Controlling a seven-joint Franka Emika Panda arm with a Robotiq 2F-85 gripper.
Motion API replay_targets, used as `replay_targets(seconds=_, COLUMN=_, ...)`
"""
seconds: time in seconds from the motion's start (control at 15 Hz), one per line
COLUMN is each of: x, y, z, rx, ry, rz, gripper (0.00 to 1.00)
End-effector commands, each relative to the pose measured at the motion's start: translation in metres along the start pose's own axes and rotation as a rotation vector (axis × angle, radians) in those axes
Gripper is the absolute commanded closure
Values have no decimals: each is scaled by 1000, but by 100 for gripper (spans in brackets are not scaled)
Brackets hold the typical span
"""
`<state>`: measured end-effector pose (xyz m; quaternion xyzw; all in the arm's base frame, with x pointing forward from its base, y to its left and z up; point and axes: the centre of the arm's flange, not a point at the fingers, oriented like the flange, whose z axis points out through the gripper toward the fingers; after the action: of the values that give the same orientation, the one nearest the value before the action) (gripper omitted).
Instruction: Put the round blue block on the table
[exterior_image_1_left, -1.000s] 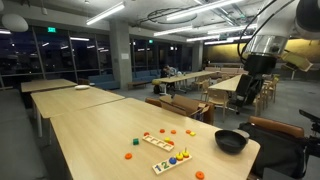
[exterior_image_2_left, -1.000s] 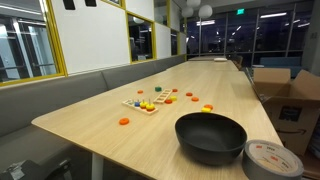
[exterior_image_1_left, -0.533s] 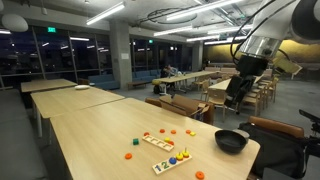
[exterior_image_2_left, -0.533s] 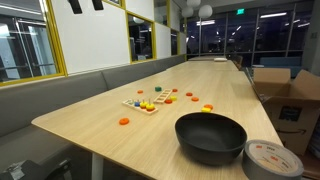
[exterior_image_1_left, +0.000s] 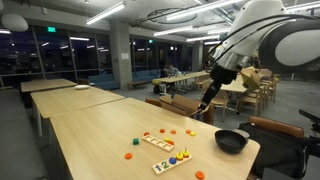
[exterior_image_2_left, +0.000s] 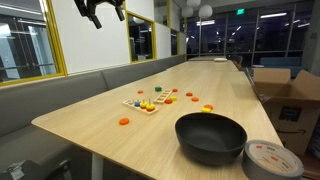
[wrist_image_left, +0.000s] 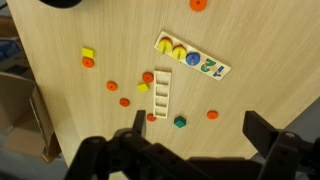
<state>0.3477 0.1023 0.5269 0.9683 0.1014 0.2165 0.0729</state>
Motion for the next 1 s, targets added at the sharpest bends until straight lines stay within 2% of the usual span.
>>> replay_targets(seconds=0.0, x=42, y=-3, z=23, rx=-41, ry=61, rz=-187, gripper=0)
replay_targets(seconds=0.2, x=64, y=-5, z=43, rx=-57, ry=97, rz=-345, gripper=0)
replay_targets(seconds=0.33, x=81, y=-6, z=55, rx=-32, ry=99, rz=-448, gripper=0)
replay_targets(seconds=0.6, x=109, y=-6, z=80, rx=96, ry=-44, rz=-595, gripper=0)
replay_targets(seconds=0.8, x=124, y=-9, z=102, rx=185, ry=-208, rz=-624, gripper=0)
replay_targets(seconds=0.93, x=133, y=-9, z=113, rx=214, ry=-282, rz=-634, gripper=0)
